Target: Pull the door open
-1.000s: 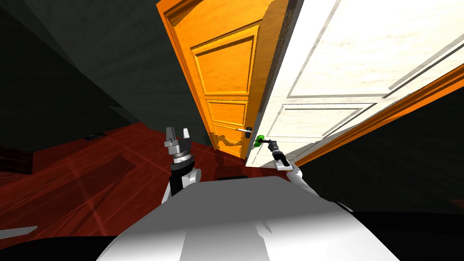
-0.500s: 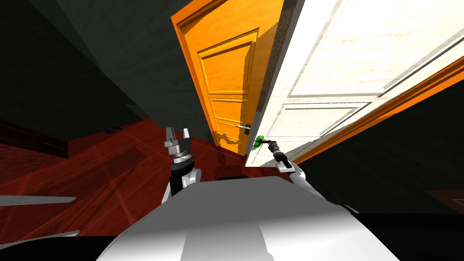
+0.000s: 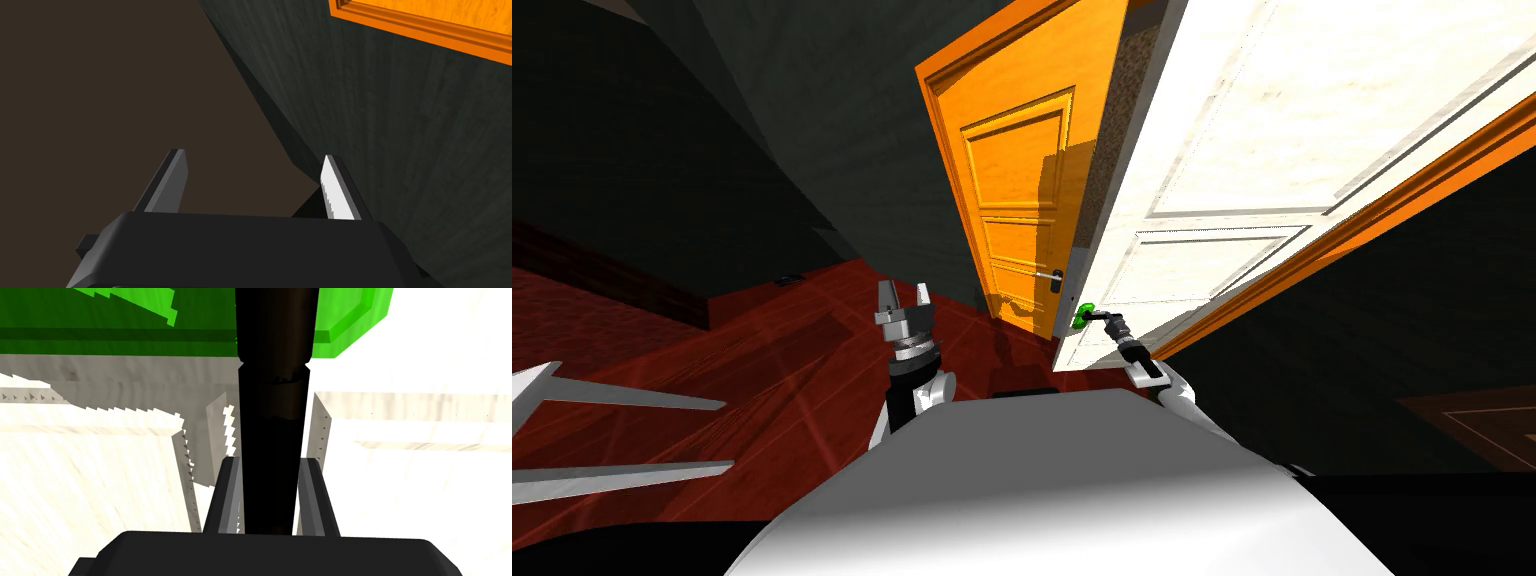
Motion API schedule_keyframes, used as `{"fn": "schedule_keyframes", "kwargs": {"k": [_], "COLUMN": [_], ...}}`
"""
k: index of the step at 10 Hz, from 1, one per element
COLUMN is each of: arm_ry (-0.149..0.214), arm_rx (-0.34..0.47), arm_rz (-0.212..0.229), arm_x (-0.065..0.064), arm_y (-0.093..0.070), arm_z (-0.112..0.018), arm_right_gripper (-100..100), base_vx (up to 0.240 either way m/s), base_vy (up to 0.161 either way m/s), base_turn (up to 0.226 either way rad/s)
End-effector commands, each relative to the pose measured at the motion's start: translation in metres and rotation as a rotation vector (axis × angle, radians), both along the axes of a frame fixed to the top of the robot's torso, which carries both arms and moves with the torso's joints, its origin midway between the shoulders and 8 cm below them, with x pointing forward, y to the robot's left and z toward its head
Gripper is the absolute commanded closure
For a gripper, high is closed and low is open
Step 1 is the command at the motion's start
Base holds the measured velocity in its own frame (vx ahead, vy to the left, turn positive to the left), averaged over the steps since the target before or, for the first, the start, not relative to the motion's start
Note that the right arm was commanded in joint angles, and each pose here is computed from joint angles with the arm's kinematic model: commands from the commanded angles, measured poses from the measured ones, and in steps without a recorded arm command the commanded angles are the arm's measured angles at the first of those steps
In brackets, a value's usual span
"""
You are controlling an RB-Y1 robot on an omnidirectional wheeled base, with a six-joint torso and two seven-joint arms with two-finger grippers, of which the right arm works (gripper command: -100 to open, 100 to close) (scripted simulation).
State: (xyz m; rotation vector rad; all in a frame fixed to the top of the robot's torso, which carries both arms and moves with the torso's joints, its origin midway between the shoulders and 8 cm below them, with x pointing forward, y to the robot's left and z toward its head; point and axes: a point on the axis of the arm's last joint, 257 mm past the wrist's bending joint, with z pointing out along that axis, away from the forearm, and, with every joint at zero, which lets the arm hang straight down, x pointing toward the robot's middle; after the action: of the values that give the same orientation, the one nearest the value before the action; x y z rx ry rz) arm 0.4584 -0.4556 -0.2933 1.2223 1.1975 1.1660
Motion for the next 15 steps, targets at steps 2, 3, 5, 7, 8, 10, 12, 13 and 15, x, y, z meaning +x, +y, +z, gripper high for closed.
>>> {"fn": "schedule_keyframes", "kwargs": {"k": [2,3,5,7,8,10,12,13,15], "arm_ry": [-0.009,-0.010,-0.011,-0.010,-0.009,-0.005,-0.007,-0.008,-0.009], "arm_rx": [0.006,0.007,0.010,0.015,0.006,0.009,0.010,0.011,0.014], "arm_rz": [0.045,0.062,0.095,0.125,0.101,0.126,0.149,0.161,0.184], "arm_x": [-0.011,-0.016,-0.026,-0.035,-0.033,-0.044,-0.053,-0.057,-0.065], "arm_y": [0.009,0.011,0.015,0.019,0.008,0.009,0.010,0.011,0.012], "arm_z": [0.001,0.001,0.001,0.001,0.004,0.001,0.001,0.001,0.001], "arm_right_gripper": [100,100,100,100,100,100,100,100,100], "base_vx": [-0.187,-0.167,-0.211,-0.215,-0.080,-0.188,-0.184,-0.199,-0.193], "base_vy": [-0.052,-0.079,-0.088,-0.095,-0.054,-0.058,-0.088,-0.117,-0.111], "base_turn": [0.132,0.150,0.123,0.133,0.007,0.147,0.151,0.189,0.134]}}
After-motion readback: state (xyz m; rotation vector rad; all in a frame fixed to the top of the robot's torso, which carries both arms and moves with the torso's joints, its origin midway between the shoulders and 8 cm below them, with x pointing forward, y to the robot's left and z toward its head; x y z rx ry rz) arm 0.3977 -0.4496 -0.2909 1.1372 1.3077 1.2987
